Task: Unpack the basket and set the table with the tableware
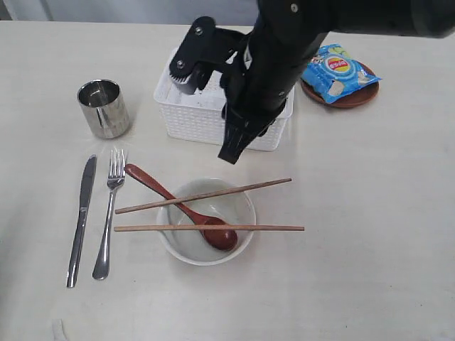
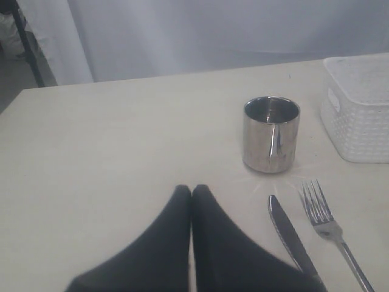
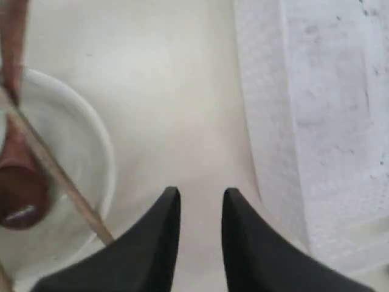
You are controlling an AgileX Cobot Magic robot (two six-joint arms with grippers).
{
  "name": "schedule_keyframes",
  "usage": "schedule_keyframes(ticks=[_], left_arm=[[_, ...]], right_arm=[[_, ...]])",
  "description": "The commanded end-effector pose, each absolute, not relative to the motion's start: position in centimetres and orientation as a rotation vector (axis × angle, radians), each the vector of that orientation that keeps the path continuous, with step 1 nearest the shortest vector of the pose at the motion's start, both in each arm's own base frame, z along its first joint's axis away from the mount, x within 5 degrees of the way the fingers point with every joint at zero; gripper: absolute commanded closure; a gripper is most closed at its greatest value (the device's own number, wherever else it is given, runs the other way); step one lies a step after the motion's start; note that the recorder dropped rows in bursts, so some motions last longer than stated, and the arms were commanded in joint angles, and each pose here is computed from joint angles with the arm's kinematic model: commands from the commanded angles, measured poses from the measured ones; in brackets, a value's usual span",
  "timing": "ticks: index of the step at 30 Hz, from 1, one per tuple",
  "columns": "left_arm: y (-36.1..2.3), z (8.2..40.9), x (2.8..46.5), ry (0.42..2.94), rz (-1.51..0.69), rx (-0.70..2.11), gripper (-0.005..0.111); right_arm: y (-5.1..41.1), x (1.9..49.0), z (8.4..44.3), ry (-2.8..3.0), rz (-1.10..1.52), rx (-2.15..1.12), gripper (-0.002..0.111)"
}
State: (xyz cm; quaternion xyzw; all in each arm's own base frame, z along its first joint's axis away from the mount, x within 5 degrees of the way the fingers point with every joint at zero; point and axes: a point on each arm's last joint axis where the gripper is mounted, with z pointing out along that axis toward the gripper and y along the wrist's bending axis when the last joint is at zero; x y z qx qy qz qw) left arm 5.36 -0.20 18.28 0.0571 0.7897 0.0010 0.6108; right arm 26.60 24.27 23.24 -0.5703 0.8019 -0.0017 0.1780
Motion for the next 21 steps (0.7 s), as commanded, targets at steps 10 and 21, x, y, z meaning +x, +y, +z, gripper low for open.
schedule_keyframes(ticks=[10,21], left_arm=[[-0.2,18.2,5.4,1.823,-0.005,0.133,0.107],[-0.2,18.2,5.4,1.823,-0.005,0.133,0.107]], right_arm=[[23.2,29.0,18.2,2.475,0.011,-1.563,0.109],[22.6,27.7,17.3,2.657,0.046,-1.608,0.109]])
